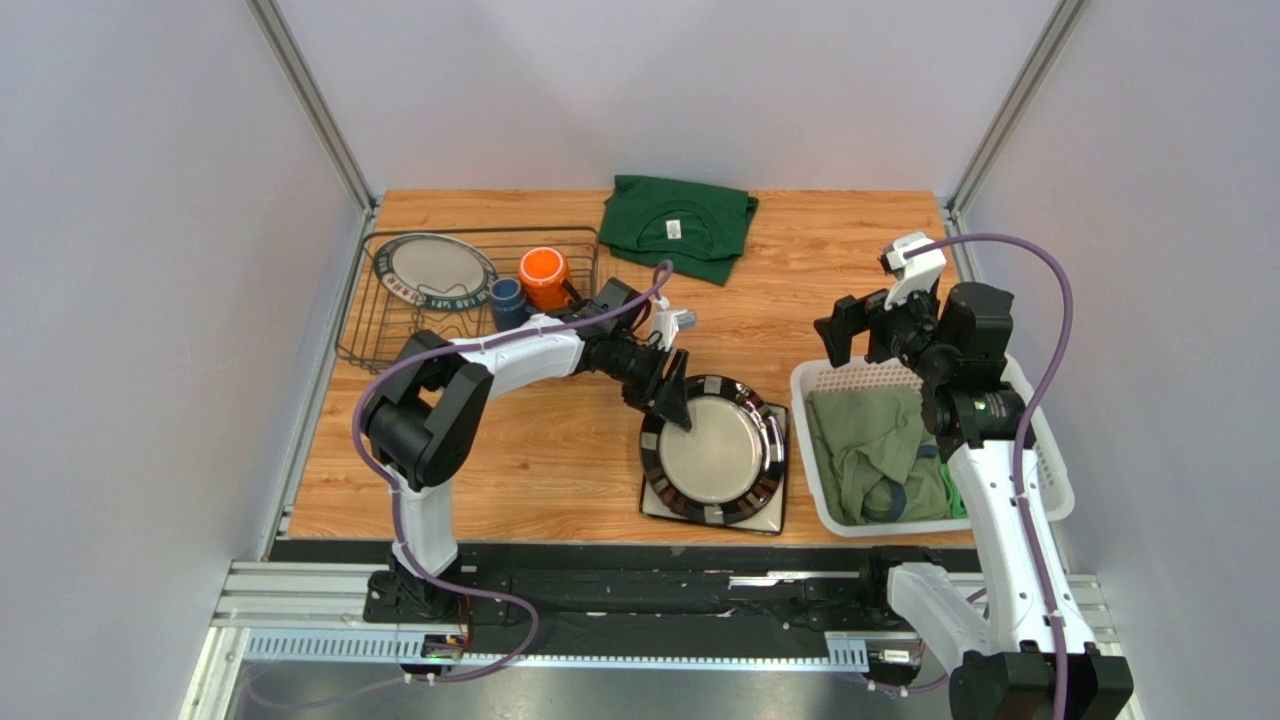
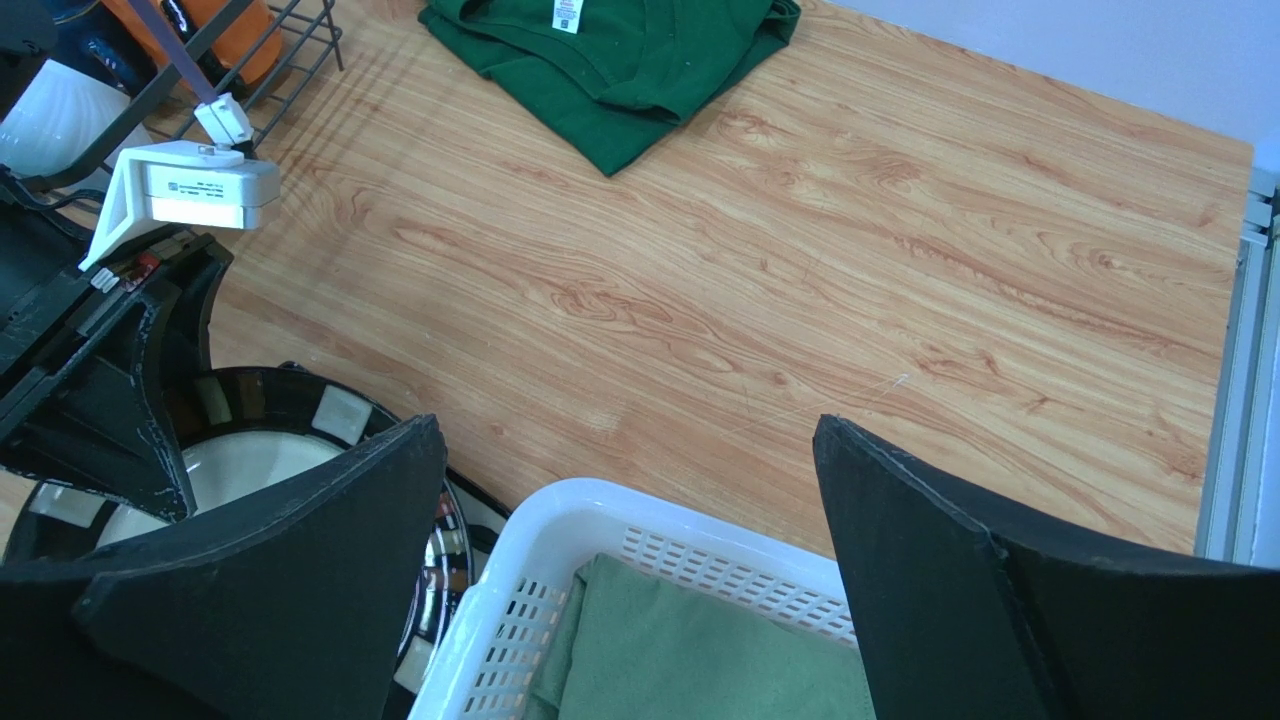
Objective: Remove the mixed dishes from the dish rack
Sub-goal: Place the plate at the center of the board.
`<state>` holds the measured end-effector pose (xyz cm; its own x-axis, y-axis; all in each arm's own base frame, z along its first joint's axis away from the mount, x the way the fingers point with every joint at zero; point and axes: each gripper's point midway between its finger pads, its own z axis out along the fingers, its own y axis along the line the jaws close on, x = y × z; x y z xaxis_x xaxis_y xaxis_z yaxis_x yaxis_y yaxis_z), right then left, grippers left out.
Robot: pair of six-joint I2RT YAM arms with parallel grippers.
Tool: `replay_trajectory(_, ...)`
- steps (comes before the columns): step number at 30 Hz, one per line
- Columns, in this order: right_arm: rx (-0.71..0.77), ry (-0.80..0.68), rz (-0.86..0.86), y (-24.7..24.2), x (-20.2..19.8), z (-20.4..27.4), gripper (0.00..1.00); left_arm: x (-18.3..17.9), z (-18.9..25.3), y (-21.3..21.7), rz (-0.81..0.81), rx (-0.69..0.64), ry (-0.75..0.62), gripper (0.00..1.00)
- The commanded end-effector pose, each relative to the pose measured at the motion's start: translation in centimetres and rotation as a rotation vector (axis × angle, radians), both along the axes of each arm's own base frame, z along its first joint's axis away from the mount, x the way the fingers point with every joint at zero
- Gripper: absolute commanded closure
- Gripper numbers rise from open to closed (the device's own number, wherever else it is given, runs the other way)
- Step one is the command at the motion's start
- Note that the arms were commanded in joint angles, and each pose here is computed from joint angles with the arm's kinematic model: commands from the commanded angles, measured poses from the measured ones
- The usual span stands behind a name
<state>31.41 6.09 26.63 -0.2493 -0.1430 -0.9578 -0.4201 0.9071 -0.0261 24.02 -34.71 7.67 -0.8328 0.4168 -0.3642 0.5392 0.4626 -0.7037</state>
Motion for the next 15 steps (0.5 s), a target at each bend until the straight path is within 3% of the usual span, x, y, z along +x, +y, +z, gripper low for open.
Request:
replay_trajectory(1, -0.005, -0.051, 0.015, 0.12, -0.21, 1.53, 0.01, 0.73, 1.99, -1.08, -0.037, -0.046, -0.075, 0.46)
replay_trajectory(15, -0.004, -0.049, 0.016, 0.15, -0.24, 1.5, 0.01, 1.15, 1.16, -0.88, -0.054, 0.032, -0.154, 0.43)
